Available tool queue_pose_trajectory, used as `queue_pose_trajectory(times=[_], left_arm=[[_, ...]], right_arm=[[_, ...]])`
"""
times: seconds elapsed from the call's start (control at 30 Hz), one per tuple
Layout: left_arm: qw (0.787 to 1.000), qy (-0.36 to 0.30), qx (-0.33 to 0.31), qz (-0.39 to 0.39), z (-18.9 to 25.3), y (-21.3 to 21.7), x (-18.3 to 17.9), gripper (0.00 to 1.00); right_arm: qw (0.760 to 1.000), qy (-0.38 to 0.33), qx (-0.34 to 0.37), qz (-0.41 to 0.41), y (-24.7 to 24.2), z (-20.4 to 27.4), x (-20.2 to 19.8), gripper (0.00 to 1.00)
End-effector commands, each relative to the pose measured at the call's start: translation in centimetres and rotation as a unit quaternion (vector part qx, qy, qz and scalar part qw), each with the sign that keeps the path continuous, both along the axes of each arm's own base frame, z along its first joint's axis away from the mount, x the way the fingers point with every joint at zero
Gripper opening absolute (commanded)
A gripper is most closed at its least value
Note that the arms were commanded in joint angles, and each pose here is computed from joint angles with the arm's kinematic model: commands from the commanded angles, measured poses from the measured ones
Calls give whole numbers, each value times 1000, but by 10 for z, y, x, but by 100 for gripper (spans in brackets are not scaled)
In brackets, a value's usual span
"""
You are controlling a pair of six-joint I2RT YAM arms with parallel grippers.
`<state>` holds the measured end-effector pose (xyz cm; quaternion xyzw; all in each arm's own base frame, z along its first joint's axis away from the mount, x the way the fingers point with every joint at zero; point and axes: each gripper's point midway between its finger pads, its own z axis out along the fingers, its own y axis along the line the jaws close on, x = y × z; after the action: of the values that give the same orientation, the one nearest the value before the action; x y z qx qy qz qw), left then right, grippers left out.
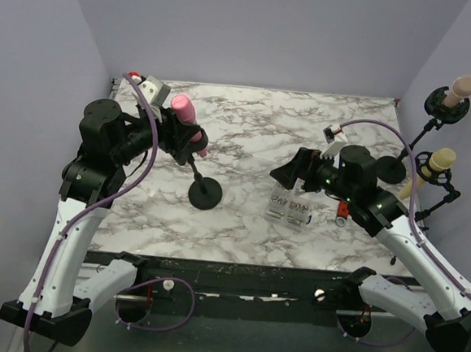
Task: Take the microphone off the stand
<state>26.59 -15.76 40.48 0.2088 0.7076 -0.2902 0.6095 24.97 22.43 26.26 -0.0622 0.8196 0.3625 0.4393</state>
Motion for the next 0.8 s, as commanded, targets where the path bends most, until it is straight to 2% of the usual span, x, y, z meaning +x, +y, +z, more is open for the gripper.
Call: queue_pose_trajectory(times=[0.0,0.33,0.6,0.67,0.73,0.77], left_arm=[[999,37,15,-12,-16,0,-17,0],[998,42,37,-38,-2,-7,-41,0],[996,66,42,-36,-25,-19,-21,0],[996,65,36,-43,-26,-23,-20,7],[997,61,30,-47,-26,-25,-19,19],[997,61,28,-48,-26,-26,-20,27]], right_arm=[[999,-6,27,37,16,11,-4,100],[997,1,19,69,41,1,-4,100],[997,-2,8,73,48,-3,-2,100],[997,-3,2,72,48,-3,-1,100],[998,-7,-3,70,48,-2,-1,100],[998,-10,-5,69,47,-2,0,100]])
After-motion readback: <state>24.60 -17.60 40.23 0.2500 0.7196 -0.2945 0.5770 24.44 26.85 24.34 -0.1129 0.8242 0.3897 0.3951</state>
